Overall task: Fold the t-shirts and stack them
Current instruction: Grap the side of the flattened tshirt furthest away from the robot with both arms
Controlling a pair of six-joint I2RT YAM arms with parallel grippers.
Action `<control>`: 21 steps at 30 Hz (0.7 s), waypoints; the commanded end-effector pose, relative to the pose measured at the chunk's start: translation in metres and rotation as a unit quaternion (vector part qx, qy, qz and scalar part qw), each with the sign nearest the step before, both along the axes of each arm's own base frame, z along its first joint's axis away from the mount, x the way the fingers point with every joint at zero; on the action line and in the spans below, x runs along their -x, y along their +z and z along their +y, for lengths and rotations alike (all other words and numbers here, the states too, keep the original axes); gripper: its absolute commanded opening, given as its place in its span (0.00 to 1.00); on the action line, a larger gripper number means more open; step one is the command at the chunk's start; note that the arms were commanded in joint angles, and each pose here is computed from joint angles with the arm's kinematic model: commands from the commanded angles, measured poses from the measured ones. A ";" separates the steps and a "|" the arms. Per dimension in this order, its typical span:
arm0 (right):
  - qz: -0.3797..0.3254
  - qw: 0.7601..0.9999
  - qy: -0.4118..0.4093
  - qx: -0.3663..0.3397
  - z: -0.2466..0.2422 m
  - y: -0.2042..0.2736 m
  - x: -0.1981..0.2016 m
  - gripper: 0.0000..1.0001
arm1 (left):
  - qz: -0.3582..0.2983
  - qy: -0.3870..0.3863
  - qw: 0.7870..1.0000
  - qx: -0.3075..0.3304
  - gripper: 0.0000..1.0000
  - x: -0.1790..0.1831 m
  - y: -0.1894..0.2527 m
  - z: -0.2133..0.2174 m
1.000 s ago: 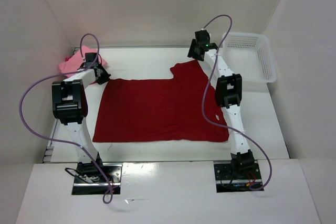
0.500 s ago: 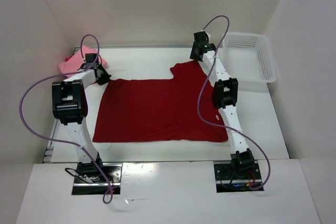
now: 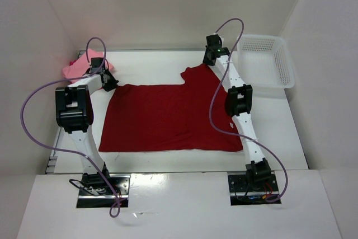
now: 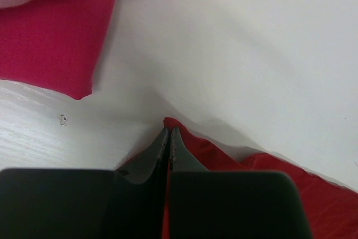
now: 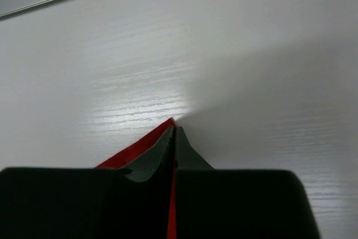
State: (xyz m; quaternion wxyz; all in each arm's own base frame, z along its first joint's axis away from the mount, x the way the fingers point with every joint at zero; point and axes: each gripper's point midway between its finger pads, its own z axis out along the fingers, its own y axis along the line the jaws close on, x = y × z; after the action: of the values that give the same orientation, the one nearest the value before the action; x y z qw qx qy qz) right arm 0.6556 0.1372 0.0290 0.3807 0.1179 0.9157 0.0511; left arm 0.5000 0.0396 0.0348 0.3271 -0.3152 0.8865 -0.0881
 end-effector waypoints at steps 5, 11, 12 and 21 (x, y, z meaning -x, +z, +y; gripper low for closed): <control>-0.048 0.998 0.015 -0.034 0.009 0.074 -0.002 0.00 | -0.046 -0.001 0.999 0.009 0.00 -0.008 0.032 -0.003; -0.054 0.996 0.037 -0.065 0.013 0.134 0.019 0.00 | -0.063 0.002 0.998 0.010 0.00 -0.001 0.045 -0.004; -0.048 0.996 0.037 -0.064 0.011 0.141 0.028 0.00 | -0.064 0.002 0.998 0.010 0.00 0.002 0.048 -0.005; -0.015 0.997 0.035 -0.061 -0.012 0.141 0.096 0.00 | -0.094 0.002 0.996 0.005 0.00 0.019 0.078 -0.007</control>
State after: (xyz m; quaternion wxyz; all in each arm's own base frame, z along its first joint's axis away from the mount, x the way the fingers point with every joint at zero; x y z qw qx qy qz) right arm 0.5689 0.1373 0.1555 0.3667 0.1055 0.9171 0.1152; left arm 0.4773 0.0325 0.0778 0.3633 -0.3167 0.8695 -0.1086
